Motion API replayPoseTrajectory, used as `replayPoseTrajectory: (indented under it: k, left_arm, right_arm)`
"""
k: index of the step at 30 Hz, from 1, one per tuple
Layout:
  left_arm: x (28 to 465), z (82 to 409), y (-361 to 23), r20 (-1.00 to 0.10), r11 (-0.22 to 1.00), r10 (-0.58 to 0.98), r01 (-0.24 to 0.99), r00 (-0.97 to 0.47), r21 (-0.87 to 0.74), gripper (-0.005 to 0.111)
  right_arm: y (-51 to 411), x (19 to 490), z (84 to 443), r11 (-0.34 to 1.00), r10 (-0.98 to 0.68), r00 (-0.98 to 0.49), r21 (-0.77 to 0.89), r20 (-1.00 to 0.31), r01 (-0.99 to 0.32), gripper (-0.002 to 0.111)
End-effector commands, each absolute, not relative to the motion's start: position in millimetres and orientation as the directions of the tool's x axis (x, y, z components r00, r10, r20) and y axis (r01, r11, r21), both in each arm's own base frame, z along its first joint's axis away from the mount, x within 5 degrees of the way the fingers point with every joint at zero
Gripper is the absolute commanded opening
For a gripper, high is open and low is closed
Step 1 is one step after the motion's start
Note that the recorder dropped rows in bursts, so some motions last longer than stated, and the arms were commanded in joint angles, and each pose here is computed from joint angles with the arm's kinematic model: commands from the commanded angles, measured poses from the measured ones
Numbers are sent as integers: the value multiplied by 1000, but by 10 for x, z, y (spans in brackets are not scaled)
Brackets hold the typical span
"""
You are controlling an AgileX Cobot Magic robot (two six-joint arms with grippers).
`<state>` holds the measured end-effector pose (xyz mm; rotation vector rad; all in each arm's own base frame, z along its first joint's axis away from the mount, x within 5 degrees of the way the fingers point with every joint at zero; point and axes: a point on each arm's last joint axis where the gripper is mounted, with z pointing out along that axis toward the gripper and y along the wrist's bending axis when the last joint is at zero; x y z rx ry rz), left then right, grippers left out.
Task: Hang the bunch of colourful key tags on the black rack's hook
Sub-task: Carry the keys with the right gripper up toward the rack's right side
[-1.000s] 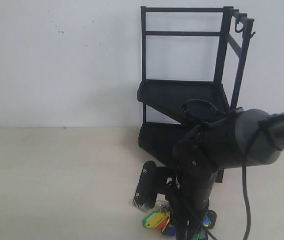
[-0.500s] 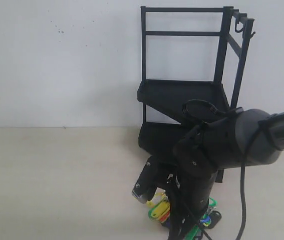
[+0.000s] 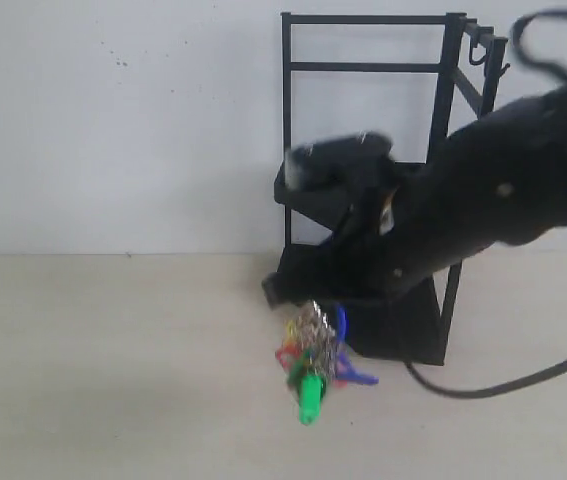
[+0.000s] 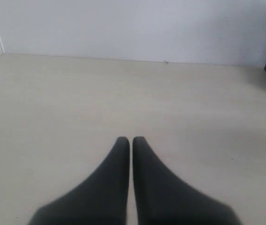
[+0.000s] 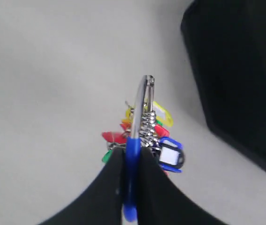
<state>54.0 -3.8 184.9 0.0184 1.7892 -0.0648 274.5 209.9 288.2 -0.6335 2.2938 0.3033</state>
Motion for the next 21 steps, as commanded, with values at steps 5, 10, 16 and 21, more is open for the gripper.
replayPoseTrajectory:
  k: [5, 10, 16, 21]
  left_arm:
    - [544, 1865, -36, -978, 998, -26, 44, -208, -36, 4]
    - [544, 1865, -36, -978, 998, -26, 44, -208, -36, 4]
    - [544, 1865, -36, -978, 998, -26, 44, -208, -36, 4]
    - [544, 1865, -36, -978, 998, -26, 44, -208, -36, 4]
  right_arm:
    - [1284, 2034, 4099, 875, -43, -305, 112, -952, -471, 0]
    - [832, 1576, 4309, 894, 63, -121, 110, -991, -434, 0]
    - [752, 1484, 3916, 908, 26, -255, 130, -967, -399, 0]
    - [507, 1531, 4022, 970, -15, -123, 15, -992, -243, 0]
